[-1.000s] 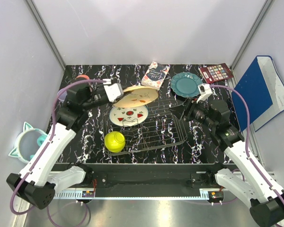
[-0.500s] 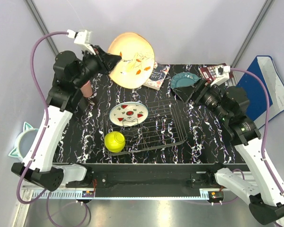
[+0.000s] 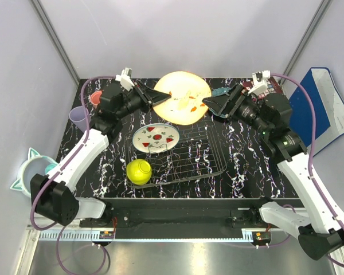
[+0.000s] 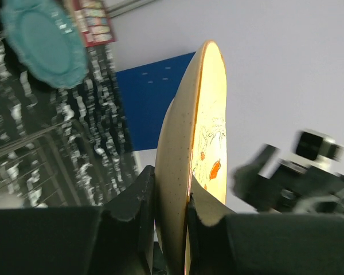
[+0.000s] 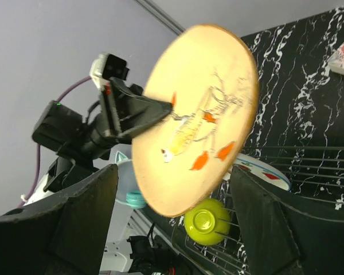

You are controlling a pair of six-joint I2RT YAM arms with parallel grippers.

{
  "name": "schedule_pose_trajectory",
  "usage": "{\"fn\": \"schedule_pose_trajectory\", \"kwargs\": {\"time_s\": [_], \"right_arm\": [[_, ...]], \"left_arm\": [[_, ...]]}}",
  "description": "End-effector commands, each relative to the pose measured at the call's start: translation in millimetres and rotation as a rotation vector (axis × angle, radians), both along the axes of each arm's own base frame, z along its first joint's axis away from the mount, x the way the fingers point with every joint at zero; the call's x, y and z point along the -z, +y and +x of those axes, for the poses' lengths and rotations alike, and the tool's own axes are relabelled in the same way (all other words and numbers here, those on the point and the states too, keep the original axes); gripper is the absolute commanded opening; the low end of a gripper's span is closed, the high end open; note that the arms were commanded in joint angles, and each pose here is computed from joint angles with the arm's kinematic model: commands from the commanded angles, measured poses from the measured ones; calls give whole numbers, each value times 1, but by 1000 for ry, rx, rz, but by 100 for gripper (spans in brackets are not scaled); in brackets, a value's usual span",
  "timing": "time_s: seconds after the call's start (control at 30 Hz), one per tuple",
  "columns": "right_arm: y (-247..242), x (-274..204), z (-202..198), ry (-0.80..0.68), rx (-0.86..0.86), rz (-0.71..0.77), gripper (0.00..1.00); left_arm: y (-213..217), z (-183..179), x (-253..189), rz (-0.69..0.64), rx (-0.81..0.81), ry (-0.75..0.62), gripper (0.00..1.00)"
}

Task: Unload the mixed dishes from the dish rack
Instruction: Place the plate at the center of the board.

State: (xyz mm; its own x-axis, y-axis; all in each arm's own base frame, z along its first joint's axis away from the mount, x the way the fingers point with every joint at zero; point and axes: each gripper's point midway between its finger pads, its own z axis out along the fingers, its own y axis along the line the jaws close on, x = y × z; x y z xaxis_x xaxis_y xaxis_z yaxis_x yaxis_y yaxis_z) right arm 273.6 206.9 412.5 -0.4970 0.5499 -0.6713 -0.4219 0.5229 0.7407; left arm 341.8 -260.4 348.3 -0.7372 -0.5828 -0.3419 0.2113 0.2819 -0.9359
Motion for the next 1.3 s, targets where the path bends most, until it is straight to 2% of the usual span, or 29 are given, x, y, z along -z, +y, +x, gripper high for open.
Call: {"fn": "schedule_pose_trajectory", "kwargs": {"time_s": [0.0,0.33,0.4,0.47,0.5,0.6,0.7,0.8,0.83,0.87,0.9,0.97,1.07,1.2,1.27], "right_arm": [[11,-15,1,-15,-44,64,85],[30,-4,21,23,-98,79,83],[35,-7,25,22,-120,85,78],[43,-3,30,36,-153,88,66],[45,-3,33,34,-158,95,44],[46,-1,34,46,-159,101,12],[43,1,33,50,-142,94,0],[32,1,34,53,-91,75,0],[24,-1,39,46,-47,69,0],[11,1,45,62,1,62,0],[-3,-4,48,54,44,69,0],[-31,-4,56,89,112,101,0],[-76,1,74,112,312,59,0],[-129,26,102,241,488,165,0],[-151,54,114,316,563,188,0]], "left_arm": [[7,-43,-132,-222,75,-346,0],[1,-51,-120,-216,111,-330,0],[-2,-52,-117,-216,118,-325,0],[-6,-54,-114,-222,131,-316,0],[-8,-54,-112,-219,138,-308,0],[-8,-53,-108,-191,124,-301,0],[-4,-51,-103,-131,93,-309,0],[0,-48,-106,-100,75,-331,50],[7,-43,-103,-73,46,-314,91],[13,-39,-100,-55,19,-302,99],[28,-31,-102,-31,-58,-307,99],[51,-20,-85,42,-195,-232,99],[69,-22,-72,136,-272,-209,99],[65,-24,-59,193,-239,-179,99],[59,-24,-54,211,-221,-174,99]]}}
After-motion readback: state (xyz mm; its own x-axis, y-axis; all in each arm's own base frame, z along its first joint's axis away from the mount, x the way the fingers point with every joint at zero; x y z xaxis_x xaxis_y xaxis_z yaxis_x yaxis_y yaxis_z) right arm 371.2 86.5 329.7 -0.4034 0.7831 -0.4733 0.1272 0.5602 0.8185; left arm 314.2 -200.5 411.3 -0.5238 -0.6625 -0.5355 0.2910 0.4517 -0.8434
